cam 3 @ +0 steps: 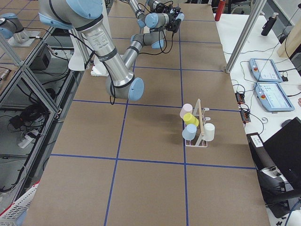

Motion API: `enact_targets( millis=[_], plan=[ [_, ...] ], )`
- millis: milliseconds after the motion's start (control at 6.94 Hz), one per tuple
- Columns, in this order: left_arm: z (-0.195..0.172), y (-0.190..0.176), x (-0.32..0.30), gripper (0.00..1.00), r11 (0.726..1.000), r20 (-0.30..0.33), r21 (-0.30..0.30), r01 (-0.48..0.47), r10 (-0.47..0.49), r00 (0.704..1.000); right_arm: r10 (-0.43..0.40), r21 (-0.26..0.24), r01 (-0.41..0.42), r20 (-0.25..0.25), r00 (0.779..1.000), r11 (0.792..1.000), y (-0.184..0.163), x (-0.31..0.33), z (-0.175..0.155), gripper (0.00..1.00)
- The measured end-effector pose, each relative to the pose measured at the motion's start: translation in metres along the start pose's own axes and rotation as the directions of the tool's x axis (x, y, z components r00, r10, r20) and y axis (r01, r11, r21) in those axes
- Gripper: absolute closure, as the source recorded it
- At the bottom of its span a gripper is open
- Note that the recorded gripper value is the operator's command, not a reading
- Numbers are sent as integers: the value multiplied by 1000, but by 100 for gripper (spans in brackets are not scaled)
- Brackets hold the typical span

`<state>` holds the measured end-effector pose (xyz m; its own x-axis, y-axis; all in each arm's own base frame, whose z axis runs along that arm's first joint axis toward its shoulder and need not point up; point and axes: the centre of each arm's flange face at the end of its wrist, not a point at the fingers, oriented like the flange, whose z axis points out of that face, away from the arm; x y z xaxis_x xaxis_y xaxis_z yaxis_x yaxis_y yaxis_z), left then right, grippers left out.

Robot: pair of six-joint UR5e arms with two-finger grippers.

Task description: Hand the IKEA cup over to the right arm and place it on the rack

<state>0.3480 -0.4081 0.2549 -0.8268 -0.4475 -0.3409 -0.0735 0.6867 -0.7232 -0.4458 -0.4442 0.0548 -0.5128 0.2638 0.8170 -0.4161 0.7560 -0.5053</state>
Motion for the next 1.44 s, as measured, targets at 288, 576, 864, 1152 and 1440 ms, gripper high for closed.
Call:
enact_targets(
  millis=[288, 576, 864, 1152, 1440],
  plan=[
    [6, 3, -4, 100, 1000, 2, 1, 3, -3, 1000, 1, -1, -1, -2, 1000, 1000, 1, 1, 0, 0],
    [12, 9, -10, 100, 1000, -7, 6, 12, -12, 1000, 1, -2, -1, -4, 1000, 1000, 1, 2, 1, 0],
    [20, 16, -16, 100, 1000, -7, 13, 18, -18, 1000, 1, -2, -1, -6, 1000, 1000, 2, 3, 1, 3],
    [24, 18, -18, 100, 1000, -2, 15, 20, -20, 1000, 1, 0, -1, -13, 1000, 1000, 1, 7, 3, 82],
    [26, 20, -20, 0, 1000, 5, 15, 17, -17, 1000, 0, -1, 0, -19, 1000, 1000, 3, 11, 5, 100]
  ],
)
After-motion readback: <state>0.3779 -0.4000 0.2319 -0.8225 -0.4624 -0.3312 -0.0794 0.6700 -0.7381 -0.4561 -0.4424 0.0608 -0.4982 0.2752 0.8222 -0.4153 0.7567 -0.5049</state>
